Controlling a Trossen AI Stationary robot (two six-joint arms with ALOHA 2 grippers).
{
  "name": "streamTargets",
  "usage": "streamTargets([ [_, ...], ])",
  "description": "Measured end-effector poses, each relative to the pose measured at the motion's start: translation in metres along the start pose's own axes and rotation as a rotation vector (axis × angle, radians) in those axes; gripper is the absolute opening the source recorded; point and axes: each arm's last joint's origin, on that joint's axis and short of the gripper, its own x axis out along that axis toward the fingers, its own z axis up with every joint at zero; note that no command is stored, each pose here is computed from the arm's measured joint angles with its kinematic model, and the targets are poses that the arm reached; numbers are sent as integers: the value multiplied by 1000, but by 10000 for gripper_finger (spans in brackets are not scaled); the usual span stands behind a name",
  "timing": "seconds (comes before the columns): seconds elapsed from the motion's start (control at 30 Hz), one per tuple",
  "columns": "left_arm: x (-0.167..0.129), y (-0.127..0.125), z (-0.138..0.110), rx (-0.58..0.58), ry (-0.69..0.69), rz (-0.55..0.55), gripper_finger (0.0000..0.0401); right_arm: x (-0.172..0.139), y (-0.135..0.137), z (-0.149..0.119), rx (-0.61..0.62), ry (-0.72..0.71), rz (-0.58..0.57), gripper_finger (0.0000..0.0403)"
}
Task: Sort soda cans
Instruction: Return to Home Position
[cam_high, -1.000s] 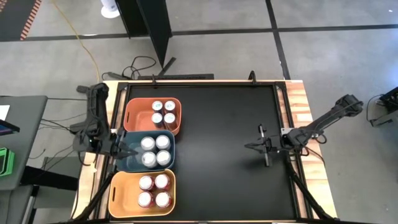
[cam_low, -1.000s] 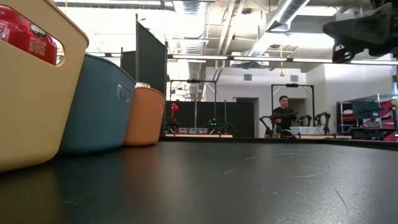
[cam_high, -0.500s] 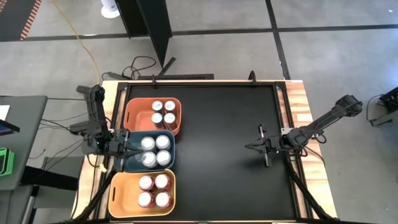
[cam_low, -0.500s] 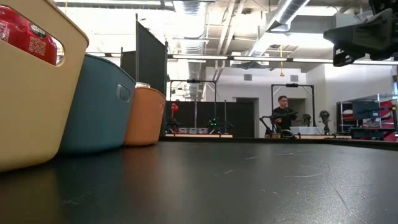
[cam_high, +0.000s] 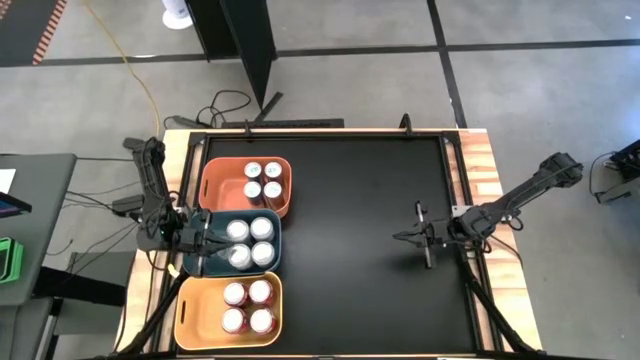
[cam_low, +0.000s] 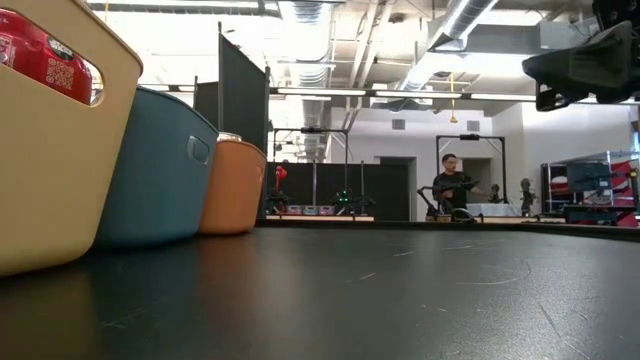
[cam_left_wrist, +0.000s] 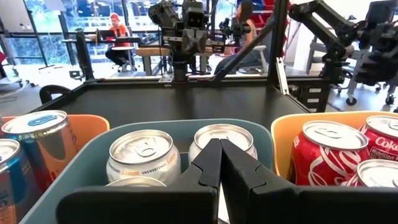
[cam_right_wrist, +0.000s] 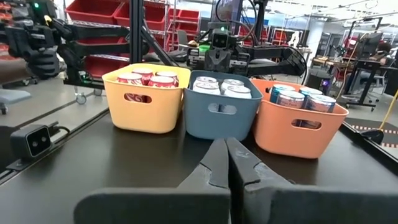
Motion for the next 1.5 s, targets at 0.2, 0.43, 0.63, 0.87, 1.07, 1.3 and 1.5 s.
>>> streamTargets([
  [0.2, 0, 0, -1, 8, 2, 0, 0, 0, 1, -4, -18, 40, 6, 22],
  [0.43, 0, 0, -1, 11, 3, 0, 0, -1, 1, -14, -64, 135, 17, 32],
  [0.63, 0, 0, -1, 12, 3, 1, 0, -3, 1, -23, -102, 220, 26, 32],
  [0.87, 0, 0, -1, 13, 4, 1, 0, -4, 1, -30, -135, 292, 34, 33],
  [1.07, 0, 0, -2, 13, 4, 1, 1, -5, 1, -33, -146, 316, 37, 33],
  [1.3, 0, 0, -2, 14, 4, 1, 2, -6, 1, -34, -150, 326, 38, 33],
  [1.5, 0, 0, -2, 14, 4, 1, 2, -6, 1, -34, -150, 325, 38, 33],
])
